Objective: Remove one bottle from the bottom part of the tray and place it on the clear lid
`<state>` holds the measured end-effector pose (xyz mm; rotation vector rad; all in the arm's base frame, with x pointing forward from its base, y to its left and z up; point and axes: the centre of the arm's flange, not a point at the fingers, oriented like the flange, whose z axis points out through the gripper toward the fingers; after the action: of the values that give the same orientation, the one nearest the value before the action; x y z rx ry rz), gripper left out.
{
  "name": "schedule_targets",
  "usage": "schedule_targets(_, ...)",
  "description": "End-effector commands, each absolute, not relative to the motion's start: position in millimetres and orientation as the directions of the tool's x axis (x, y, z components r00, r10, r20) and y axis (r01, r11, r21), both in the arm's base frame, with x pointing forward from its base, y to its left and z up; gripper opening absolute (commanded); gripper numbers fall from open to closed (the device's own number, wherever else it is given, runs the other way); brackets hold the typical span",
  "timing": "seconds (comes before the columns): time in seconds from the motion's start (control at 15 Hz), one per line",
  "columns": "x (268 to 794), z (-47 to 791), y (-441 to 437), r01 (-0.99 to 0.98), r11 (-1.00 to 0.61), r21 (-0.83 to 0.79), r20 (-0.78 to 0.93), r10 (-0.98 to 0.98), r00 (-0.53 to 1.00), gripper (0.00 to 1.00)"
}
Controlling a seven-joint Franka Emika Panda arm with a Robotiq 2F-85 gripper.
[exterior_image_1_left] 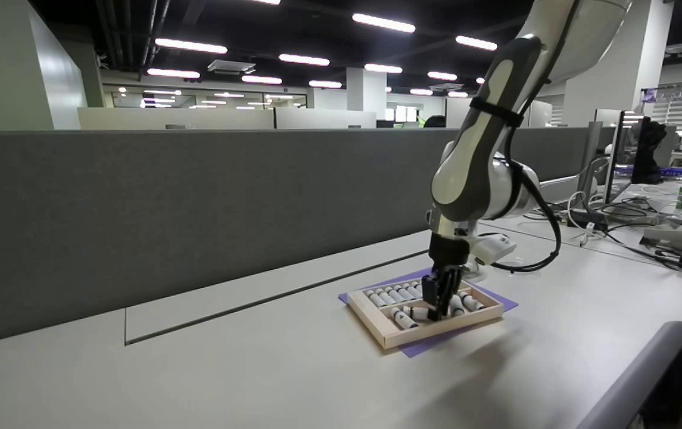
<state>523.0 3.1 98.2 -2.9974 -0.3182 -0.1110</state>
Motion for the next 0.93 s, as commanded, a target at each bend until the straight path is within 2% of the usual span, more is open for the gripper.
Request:
schedule_targets(0.0, 538.1, 113.3, -0.9, 0.154, -0.981, -0.121, 0.058, 0.148, 0.987, 0.04)
schedule_targets(0.27, 555.8, 152.7, -7.8, 0.047, -0.984, -0.173, -0.073, 0.061, 0.995, 0.06)
schedule_targets(0.47, 563.4, 200.1, -18.0, 0.0, -0.982, -0.191, -0.109, 0.021, 0.994, 0.06)
schedule_targets(0.87, 531.4, 276.3, -92.0, -0.19, -0.981, -0.047, -0.165, -0.18, 0.97, 0.06)
